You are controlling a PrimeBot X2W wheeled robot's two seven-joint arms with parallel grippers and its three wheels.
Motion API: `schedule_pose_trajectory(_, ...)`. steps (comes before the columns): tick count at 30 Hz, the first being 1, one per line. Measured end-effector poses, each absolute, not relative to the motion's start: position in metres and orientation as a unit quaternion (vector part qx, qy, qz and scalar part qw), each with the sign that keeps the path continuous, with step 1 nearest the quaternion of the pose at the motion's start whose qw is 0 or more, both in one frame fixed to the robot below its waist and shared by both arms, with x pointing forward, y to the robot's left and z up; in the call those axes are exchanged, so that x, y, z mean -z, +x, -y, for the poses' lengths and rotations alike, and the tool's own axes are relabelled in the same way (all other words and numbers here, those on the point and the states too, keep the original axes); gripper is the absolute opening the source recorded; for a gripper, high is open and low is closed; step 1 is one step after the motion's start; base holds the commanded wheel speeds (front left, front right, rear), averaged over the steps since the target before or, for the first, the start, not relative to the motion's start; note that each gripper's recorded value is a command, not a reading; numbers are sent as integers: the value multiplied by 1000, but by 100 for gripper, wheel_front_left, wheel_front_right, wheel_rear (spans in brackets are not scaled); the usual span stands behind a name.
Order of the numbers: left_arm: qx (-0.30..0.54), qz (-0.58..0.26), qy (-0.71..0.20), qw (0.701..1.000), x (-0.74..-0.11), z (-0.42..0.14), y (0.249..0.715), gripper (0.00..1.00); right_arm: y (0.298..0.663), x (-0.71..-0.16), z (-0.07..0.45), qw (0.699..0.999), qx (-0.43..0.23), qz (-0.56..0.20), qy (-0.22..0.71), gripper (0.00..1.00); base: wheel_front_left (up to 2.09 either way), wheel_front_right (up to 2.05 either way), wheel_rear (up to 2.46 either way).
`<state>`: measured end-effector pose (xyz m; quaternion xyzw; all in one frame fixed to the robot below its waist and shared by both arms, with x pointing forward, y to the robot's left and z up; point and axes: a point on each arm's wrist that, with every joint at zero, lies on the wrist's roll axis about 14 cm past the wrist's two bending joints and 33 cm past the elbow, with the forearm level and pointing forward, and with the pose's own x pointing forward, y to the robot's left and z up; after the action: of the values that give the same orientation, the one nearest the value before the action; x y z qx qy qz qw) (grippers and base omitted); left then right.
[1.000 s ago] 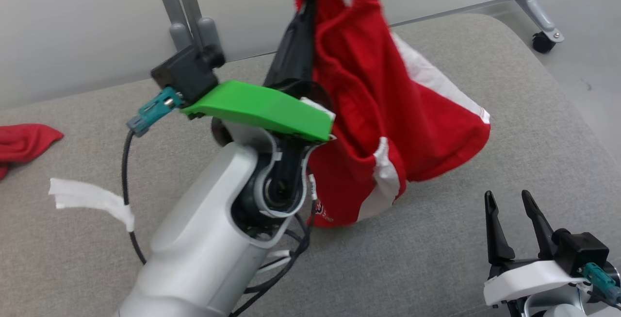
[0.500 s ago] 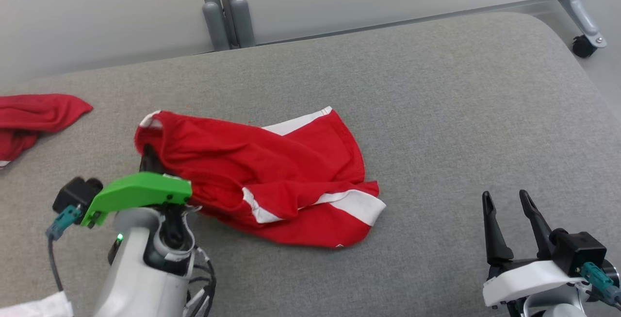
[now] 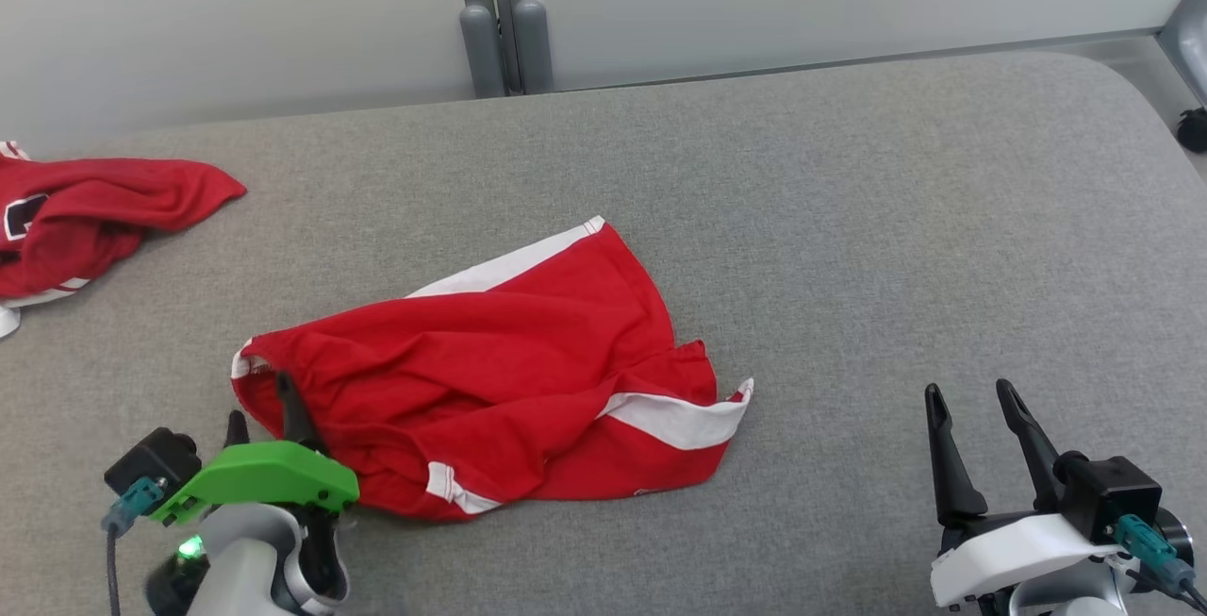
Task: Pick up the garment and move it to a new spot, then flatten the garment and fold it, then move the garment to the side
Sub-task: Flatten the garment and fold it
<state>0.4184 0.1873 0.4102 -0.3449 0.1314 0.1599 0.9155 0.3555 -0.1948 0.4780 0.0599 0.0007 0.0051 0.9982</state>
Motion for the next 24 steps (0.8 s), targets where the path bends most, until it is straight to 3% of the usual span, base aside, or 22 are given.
schedule_pose_trajectory(2,-124,-119,-232,957,-421,-196,415,100,355,-481,193,998,-9,3,60,100,0,0,0)
schedule_pose_trajectory(7,-110,-100,-194,970,-430,-195,397,100,348,-481,192,998,-9,4,61,100,0,0,0)
schedule_pose_trajectory(15,48,-187,-165,967,-424,-112,375,100,344,-477,188,998,-14,-3,64,100,0,0,0)
schedule_pose_trajectory(22,81,-254,-142,953,-403,-90,362,100,344,-477,193,998,-4,-3,68,100,0,0,0)
schedule_pose_trajectory(23,83,-260,-141,952,-401,-88,362,97,344,-476,194,998,-2,-4,68,100,0,0,0)
schedule_pose_trajectory(24,85,-265,-140,950,-400,-88,361,78,343,-475,195,998,0,-5,68,100,0,0,0)
